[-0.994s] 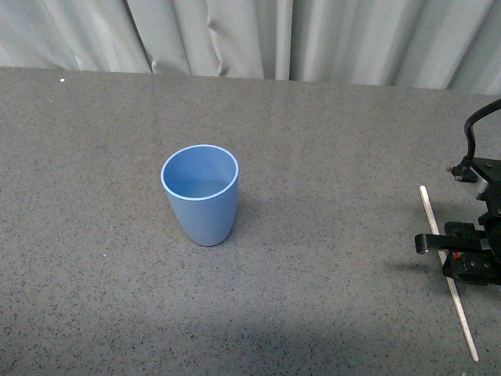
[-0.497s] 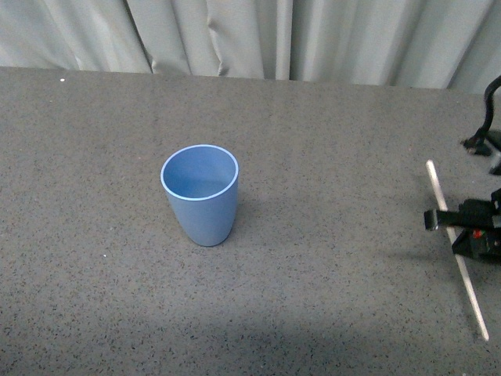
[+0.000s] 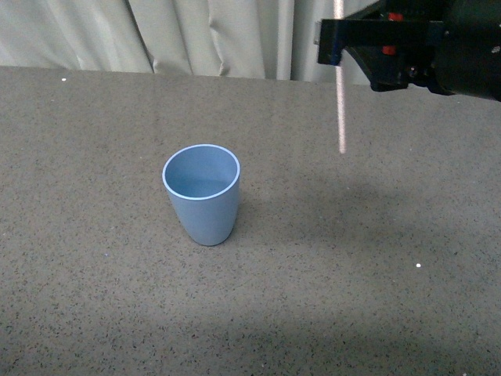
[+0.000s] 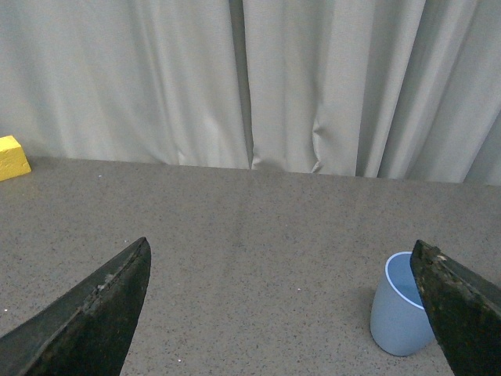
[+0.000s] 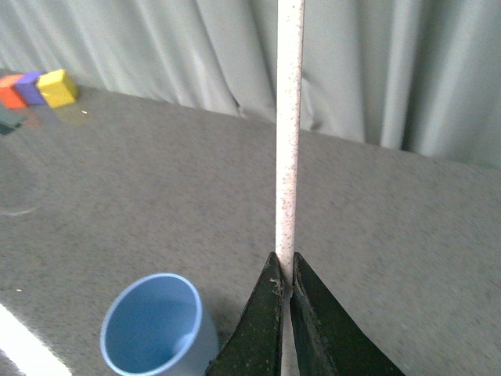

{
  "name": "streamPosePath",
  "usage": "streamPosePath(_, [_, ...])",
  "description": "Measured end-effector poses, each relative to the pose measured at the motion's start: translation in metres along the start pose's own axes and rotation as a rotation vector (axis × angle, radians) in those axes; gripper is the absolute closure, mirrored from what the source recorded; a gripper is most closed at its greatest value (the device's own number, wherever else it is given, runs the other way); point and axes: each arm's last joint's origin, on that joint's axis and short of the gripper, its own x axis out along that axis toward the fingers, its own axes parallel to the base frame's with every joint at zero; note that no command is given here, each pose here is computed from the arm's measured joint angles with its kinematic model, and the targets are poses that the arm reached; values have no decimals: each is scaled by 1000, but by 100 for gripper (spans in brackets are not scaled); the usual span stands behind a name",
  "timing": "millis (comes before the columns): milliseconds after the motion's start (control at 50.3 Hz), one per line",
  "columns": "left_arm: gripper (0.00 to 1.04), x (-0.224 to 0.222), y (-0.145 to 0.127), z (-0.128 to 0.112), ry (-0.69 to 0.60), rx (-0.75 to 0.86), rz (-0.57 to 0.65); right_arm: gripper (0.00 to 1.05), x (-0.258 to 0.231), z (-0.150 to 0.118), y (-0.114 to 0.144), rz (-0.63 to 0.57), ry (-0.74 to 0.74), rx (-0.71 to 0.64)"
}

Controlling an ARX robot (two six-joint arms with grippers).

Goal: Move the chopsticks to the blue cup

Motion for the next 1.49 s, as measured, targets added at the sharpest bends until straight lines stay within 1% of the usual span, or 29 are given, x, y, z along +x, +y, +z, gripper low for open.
streamPosePath(80, [7, 0, 0, 0, 0, 0, 0, 104, 7, -3, 11, 63, -9, -10])
streamPosePath(338, [7, 0, 0, 0, 0, 0, 0, 104, 44, -16, 36, 195, 23, -45])
streamPosePath(438, [7, 0, 0, 0, 0, 0, 0, 104, 61, -16, 41, 194, 35, -67])
streamPosePath(696, [7, 0, 0, 0, 0, 0, 0, 104, 86, -29, 44, 212, 88, -80])
streamPosePath(875, [7, 0, 0, 0, 0, 0, 0, 104, 93, -43, 43, 193, 140, -101])
streamPosePath(1094, [7, 0, 0, 0, 0, 0, 0, 104, 93, -47, 44, 196, 162, -101])
streamPosePath(1134, [7, 0, 0, 0, 0, 0, 0, 98, 93, -47, 44, 199, 166, -100])
streamPosePath(1153, [7, 0, 0, 0, 0, 0, 0, 92, 93, -47, 44, 202, 167, -100])
streamPosePath(1213, [7, 0, 0, 0, 0, 0, 0, 82, 93, -46, 44, 204, 165, -99])
streamPosePath(1293, [7, 0, 0, 0, 0, 0, 0, 64, 89, -41, 45, 210, 152, -95])
streamPosePath(1392, [7, 0, 0, 0, 0, 0, 0, 46, 81, -33, 44, 205, 131, -91])
streamPosePath(1452, [7, 0, 0, 0, 0, 0, 0, 39, 76, -30, 42, 196, 124, -89])
streamPosePath(1491, [7, 0, 0, 0, 0, 0, 0, 32, 71, -27, 40, 174, 116, -82])
